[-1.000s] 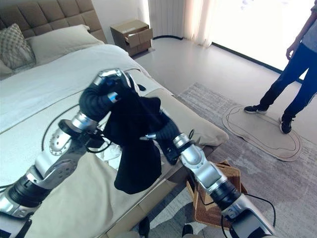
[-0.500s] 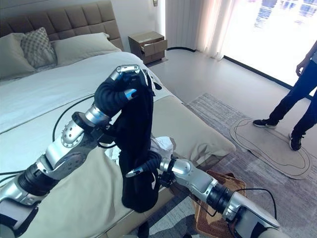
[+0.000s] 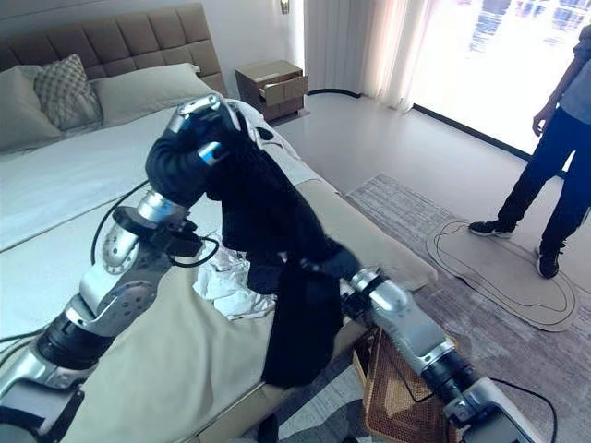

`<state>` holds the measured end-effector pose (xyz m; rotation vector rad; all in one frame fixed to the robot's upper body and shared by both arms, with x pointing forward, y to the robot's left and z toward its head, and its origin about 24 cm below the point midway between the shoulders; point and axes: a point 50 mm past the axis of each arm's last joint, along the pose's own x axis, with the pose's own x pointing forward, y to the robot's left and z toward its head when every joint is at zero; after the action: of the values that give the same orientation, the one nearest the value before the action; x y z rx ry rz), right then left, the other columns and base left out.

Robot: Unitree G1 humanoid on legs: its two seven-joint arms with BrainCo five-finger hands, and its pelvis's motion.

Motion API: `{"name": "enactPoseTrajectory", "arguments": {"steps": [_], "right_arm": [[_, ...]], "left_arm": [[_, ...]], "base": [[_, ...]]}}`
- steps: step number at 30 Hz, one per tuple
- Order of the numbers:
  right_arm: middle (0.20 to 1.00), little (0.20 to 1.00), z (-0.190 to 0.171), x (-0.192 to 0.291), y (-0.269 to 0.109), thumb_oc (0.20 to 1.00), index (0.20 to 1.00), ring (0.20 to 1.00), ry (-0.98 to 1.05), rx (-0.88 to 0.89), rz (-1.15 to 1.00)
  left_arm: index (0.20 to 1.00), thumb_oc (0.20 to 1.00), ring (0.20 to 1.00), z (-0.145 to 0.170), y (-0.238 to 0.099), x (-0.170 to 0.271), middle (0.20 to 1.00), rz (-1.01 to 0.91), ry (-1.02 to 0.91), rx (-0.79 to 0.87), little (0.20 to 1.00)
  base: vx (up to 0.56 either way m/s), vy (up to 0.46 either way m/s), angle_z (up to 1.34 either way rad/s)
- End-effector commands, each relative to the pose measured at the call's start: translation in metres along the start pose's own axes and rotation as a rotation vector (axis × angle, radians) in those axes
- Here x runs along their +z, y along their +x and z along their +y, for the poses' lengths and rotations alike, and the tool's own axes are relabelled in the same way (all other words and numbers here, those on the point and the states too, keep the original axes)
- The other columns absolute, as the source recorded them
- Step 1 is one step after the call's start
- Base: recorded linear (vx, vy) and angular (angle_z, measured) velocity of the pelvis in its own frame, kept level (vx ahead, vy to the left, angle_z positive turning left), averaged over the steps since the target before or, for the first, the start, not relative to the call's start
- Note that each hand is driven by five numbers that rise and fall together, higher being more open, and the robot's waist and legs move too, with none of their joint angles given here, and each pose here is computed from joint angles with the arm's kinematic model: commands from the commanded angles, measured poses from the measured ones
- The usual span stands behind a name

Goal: Pick up clothes into the bucket

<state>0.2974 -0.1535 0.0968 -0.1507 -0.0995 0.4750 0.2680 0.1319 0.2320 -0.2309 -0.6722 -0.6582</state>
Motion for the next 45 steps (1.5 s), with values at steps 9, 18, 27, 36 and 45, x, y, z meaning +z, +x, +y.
{"name": "enactPoseTrajectory", "arguments": {"steps": [9, 18, 27, 36, 45], "right_arm": [[0.2, 0.2, -0.066, 0.071, -0.027, 0.2, 0.2, 0.2, 0.058, -0.315, -0.367], [0.2, 0.2, -0.115, 0.097, -0.052, 0.2, 0.2, 0.2, -0.072, -0.559, -0.43], [0.2, 0.2, -0.149, 0.092, -0.072, 0.2, 0.2, 0.2, -0.199, -0.787, -0.335], [0.2, 0.2, -0.164, 0.045, -0.075, 0.2, 0.2, 0.2, -0.164, -0.956, -0.143], [0.2, 0.2, -0.181, 0.008, -0.078, 0.2, 0.2, 0.2, -0.19, -1.127, 0.073]], "left_arm": [[1.0, 1.0, 1.0, 0.051, -0.041, 0.011, 1.0, -0.055, 0.243, 0.366, 1.0], [1.0, 1.0, 1.0, 0.072, -0.125, -0.046, 1.0, 0.336, 0.378, 0.598, 1.0], [1.0, 1.0, 1.0, 0.053, -0.224, -0.123, 1.0, 0.822, 0.281, 0.811, 1.0], [1.0, 1.0, 1.0, 0.019, -0.302, -0.168, 1.0, 1.235, 0.192, 0.95, 1.0], [1.0, 1.0, 1.0, -0.015, -0.337, -0.187, 1.0, 1.456, 0.129, 0.959, 1.0]], "base": [[0.0, 0.0, 0.0], [0.0, 0.001, -0.04], [-0.07, -0.011, -0.09], [-0.07, -0.021, -0.03], [-0.04, -0.019, -0.02]]}}
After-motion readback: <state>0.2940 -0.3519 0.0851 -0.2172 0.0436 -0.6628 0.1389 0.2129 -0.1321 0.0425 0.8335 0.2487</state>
